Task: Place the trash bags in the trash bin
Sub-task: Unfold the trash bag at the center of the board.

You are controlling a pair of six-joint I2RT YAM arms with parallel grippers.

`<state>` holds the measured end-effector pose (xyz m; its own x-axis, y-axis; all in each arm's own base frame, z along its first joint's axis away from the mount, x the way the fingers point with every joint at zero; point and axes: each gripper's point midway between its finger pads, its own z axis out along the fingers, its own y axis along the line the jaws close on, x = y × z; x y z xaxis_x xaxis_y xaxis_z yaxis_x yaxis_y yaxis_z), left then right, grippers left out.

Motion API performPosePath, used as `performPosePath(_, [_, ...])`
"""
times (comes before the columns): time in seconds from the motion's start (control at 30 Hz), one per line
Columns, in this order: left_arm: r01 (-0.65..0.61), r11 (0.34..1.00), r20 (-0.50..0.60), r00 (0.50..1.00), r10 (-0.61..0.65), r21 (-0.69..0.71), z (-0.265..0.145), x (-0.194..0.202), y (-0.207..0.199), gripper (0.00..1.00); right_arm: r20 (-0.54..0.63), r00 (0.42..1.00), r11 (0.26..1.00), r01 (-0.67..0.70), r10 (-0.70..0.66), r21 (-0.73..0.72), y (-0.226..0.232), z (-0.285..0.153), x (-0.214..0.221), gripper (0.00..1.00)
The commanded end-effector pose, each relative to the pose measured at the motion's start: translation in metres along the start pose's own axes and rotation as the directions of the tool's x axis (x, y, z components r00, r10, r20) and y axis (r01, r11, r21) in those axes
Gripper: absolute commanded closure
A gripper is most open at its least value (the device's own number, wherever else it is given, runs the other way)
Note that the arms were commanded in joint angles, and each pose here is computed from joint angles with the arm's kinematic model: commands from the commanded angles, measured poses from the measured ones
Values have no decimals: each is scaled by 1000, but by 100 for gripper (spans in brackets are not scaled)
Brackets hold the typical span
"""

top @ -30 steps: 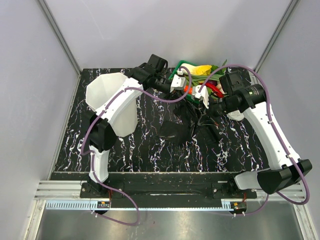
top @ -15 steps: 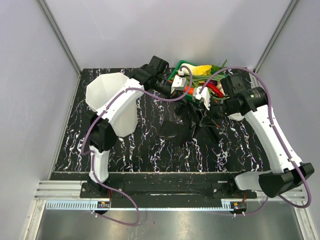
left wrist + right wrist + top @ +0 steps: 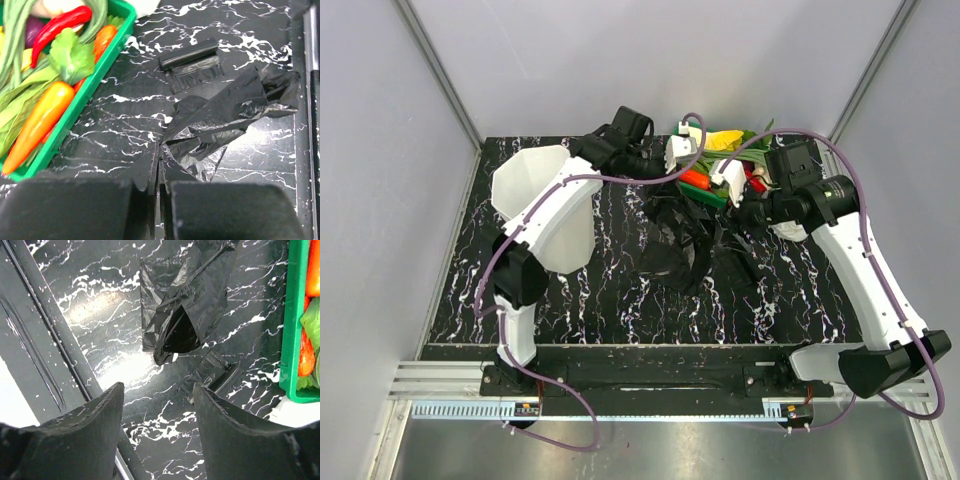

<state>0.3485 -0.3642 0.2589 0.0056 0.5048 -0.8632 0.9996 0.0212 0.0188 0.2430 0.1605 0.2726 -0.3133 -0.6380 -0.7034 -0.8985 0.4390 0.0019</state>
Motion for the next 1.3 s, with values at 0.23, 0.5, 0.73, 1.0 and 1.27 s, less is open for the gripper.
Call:
performPosePath(0.23, [310,916,140,949,-282,-254,-48,-49,8,100,245,967,930,25,71,-368,52,2,-62,53])
performPosePath(0.5, [448,854,189,892,-410,-265,-50,-53,8,100,260,959,901,12,112,-433,53,33,-71,55])
performPosePath(0.73, [454,839,183,891,-416,-300,-44,-49,21,100,260,962,897,43,81,-439,59,33,-74,59])
performPosePath(1.0, [455,821,177,891,-419,-345,-38,-43,33,100,298,953,896,86,53,-436,69,13,-85,55])
performPosePath(1.27, [479,831,212,876,-433,-283,-46,-63,5,100,236,968,891,36,81,-453,58,69,-81,59])
